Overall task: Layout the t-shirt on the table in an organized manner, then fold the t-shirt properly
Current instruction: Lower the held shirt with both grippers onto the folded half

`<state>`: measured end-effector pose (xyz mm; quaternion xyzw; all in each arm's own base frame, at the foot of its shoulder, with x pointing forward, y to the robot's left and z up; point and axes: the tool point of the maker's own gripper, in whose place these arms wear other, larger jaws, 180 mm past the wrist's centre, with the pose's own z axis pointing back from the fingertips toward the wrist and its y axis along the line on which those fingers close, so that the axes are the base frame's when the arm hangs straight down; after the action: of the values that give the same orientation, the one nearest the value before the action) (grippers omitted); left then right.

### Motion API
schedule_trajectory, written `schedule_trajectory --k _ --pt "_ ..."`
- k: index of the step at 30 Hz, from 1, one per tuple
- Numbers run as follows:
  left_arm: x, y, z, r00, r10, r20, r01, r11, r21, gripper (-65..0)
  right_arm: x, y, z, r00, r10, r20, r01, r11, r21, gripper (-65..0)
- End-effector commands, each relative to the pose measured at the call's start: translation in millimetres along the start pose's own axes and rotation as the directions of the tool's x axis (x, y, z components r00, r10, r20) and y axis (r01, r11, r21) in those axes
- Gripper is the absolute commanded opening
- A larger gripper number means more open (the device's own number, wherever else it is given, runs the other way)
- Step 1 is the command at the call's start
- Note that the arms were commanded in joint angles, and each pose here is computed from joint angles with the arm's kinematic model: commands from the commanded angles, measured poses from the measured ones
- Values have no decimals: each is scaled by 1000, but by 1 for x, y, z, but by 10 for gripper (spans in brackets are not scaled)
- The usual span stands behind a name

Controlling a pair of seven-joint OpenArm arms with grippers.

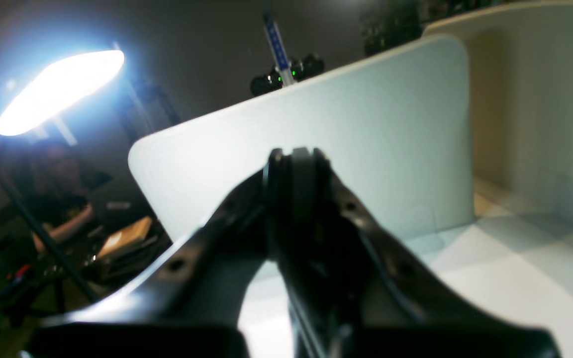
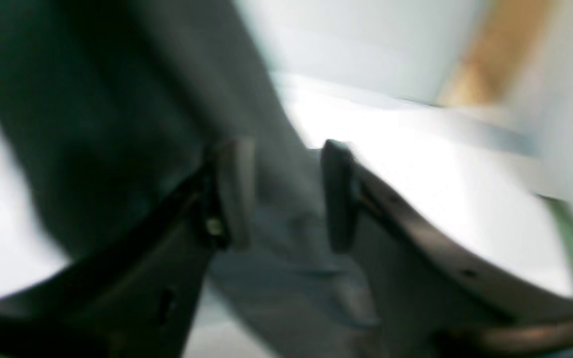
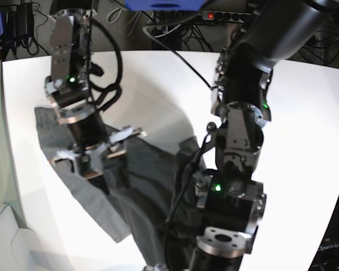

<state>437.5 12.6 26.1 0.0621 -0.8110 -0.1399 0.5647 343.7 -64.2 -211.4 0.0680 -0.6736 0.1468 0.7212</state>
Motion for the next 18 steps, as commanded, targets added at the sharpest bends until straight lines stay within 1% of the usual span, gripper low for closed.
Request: schedule_trajectory --k 1,3,6,8,11,14,18 --pt "19 4 -4 998 3 60 -4 1000 16 -646 17 5 2 998 0 62 0 1000 12 -357" --pt "12 2 -7 999 1 40 -1 1000 13 -646 14 24 3 999 -10 53 7 998 61 -294" --pt "-1 4 -12 1000 4 4 -4 1000 17 -646 8 43 6 999 -22 35 18 994 109 -208" --pt "-9 5 -15 1000 4 -12 -3 1000 18 -646 8 57 7 999 -29 34 24 989 147 -172" --pt "-7 2 -18 1000 2 25 -2 1000 12 -646 11 78 8 999 -35 41 26 979 202 -160" --pt "-4 9 -17 999 28 40 -30 998 52 -646 18 97 8 997 -54 55 39 968 246 -159" --pt "-1 14 -15 998 43 51 -47 996 76 -646 22 106 5 994 -96 59 78 964 254 -158"
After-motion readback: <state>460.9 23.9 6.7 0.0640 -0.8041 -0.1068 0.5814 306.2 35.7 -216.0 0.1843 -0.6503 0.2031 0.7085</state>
